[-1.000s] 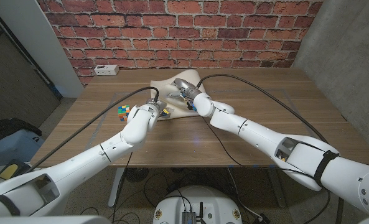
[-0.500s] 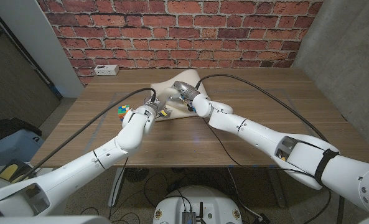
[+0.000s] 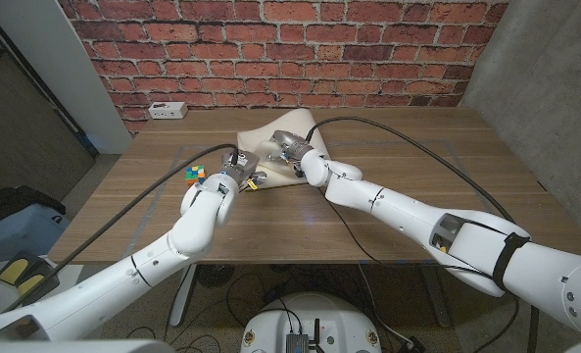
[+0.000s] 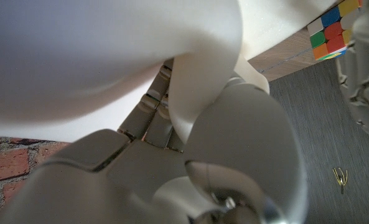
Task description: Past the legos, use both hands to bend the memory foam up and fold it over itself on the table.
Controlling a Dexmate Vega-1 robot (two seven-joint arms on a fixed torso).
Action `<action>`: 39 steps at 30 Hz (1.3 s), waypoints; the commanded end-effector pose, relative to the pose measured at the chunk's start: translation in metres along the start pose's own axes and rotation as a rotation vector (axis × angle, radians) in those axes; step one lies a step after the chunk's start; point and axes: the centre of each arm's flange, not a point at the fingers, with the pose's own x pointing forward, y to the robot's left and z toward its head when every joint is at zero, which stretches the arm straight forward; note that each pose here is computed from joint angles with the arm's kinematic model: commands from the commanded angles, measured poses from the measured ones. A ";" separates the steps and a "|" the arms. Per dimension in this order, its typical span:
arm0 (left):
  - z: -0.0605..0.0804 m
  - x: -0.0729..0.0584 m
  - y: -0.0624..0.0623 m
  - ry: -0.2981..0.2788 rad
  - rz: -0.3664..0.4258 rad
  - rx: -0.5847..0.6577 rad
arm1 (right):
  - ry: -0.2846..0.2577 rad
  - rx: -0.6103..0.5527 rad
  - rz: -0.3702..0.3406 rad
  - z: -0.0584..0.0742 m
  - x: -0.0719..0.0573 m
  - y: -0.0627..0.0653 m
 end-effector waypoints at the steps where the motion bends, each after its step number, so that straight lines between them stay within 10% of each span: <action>1: -0.019 -0.033 0.005 -0.016 0.351 -0.210 | 0.022 -0.026 0.021 0.000 -0.004 0.008; 8: -0.043 -0.041 0.000 0.018 0.577 -0.424 | 0.015 -0.049 0.028 0.002 -0.009 0.011; 16: -0.062 -0.032 -0.009 0.106 0.630 -0.496 | -0.014 -0.106 0.013 0.005 -0.018 0.015; 30: -0.079 0.000 -0.022 0.154 0.524 -0.508 | -0.057 -0.233 -0.003 0.011 -0.025 0.025; 39: -0.091 0.026 -0.020 0.130 0.318 -0.520 | -0.066 -0.252 -0.007 0.012 -0.024 0.027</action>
